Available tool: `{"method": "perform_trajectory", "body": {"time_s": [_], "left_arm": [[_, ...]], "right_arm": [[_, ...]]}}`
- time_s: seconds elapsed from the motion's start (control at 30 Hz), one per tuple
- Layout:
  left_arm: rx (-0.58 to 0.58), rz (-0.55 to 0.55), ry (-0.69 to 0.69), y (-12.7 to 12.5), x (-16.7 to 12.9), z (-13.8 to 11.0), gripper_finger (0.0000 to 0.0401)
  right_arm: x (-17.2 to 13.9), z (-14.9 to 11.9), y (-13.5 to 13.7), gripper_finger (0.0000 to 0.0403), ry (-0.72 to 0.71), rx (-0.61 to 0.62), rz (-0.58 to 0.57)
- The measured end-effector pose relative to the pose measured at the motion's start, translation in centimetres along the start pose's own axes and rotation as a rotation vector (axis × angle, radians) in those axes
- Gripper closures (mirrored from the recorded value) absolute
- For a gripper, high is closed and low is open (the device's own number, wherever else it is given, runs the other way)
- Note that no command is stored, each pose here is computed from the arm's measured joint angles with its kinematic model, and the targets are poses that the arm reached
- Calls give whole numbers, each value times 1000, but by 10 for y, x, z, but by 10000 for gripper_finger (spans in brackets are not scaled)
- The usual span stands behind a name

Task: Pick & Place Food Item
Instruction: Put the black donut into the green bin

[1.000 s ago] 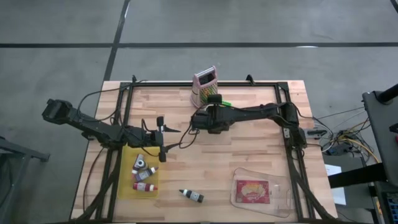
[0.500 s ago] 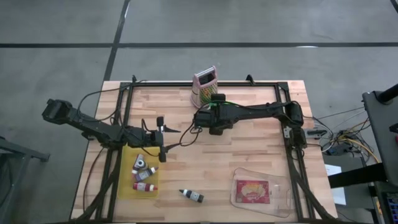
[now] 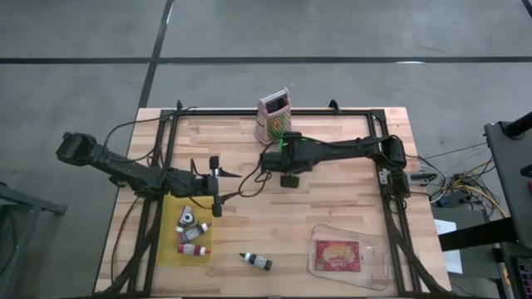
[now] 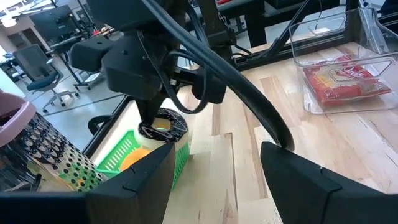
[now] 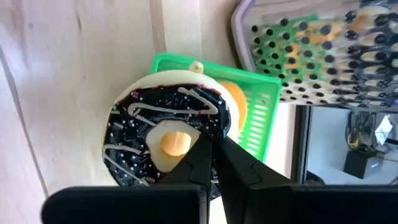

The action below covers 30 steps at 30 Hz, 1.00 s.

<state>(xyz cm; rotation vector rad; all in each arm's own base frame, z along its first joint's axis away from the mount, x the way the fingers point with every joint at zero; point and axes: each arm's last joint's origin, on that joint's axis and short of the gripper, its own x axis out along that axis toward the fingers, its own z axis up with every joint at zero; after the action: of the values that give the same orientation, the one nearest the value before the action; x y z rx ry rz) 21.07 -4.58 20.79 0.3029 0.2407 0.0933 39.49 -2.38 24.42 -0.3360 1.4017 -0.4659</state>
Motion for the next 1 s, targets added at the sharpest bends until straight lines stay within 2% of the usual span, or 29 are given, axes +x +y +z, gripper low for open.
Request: {"method": "perform_trajectory", "body": {"time_s": [0.2,0.37,0.6,0.83,1.0], "left_arm": [[0,0,0,0,0,0,160],[-1,1,-1,0,0,0,160],[-1,1,-2,0,0,0,160],[-1,3,-1,0,0,0,160],[-6,3,-1,0,0,0,160]], "right_arm": [[15,-7,5,394,40,-10,-7],[35,-15,5,394,65,-8,-106],[44,-17,-3,394,80,-3,-141],[57,-12,-25,394,52,17,-140],[69,-16,-42,394,72,57,-96]]}}
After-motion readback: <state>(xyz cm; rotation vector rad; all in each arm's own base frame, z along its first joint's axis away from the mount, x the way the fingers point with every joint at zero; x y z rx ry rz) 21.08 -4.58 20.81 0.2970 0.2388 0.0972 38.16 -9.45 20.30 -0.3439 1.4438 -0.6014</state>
